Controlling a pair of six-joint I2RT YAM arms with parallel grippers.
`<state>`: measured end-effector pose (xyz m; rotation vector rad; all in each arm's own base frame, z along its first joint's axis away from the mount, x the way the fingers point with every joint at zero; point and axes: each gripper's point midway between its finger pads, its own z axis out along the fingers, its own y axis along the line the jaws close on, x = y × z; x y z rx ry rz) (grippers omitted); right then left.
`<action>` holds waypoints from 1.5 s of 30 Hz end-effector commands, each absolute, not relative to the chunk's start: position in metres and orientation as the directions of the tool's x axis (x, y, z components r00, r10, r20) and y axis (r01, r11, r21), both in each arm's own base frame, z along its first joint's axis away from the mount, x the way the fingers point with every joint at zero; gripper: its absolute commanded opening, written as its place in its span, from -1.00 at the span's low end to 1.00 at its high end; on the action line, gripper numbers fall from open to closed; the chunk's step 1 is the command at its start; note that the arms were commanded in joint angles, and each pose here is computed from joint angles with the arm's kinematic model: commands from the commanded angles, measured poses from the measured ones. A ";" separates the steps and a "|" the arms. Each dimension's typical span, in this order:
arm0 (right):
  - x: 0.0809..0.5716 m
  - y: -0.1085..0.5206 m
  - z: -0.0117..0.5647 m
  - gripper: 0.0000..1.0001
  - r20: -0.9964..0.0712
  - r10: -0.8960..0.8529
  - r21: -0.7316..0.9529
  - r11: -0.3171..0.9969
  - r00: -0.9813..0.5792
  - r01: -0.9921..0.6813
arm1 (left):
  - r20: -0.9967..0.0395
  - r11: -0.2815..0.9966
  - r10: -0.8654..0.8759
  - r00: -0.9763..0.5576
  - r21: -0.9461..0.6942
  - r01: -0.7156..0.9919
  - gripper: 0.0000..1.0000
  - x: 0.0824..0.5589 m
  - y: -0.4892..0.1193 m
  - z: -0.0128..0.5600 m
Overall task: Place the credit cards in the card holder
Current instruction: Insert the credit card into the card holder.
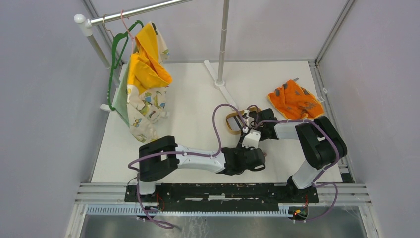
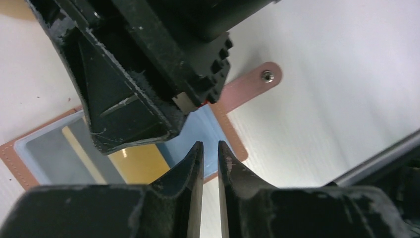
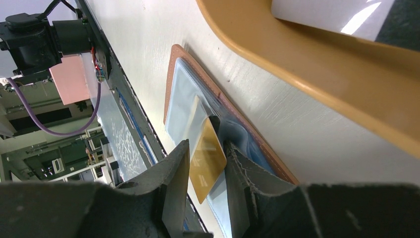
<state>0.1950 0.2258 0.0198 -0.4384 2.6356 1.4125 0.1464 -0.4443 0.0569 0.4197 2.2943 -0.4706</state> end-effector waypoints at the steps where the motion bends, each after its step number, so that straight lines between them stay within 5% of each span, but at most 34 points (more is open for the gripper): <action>1: 0.209 0.218 0.003 -0.24 -0.297 -0.200 0.727 0.587 -0.934 -0.356 | -0.744 0.917 0.119 -0.657 -0.171 0.360 -0.54 0.157 -0.442 0.059; 7: 0.210 0.217 0.004 -0.24 -0.299 -0.197 0.726 0.588 -0.934 -0.356 | -0.728 0.936 0.144 -0.670 -0.120 0.332 -0.51 0.160 -0.441 0.042; 15: 0.210 0.218 0.005 -0.16 -0.302 -0.201 0.730 0.580 -0.932 -0.361 | -0.737 0.976 0.109 -0.667 -0.047 0.211 -0.08 0.172 -0.412 0.039; 23: 0.216 0.219 0.013 0.03 -0.338 -0.230 0.724 0.556 -0.913 -0.408 | -0.735 0.985 0.076 -0.674 -0.051 0.166 0.01 0.183 -0.392 0.038; 37: 0.246 0.203 0.056 0.13 -0.546 -0.309 0.598 0.508 -0.779 -0.620 | -0.761 0.964 0.034 -0.648 -0.147 0.223 0.30 0.196 -0.388 0.061; 45: 0.243 0.203 0.097 0.00 -0.799 -0.394 0.337 0.332 -0.454 -0.881 | -0.828 0.883 0.041 -0.560 -0.232 0.407 0.31 0.190 -0.390 0.105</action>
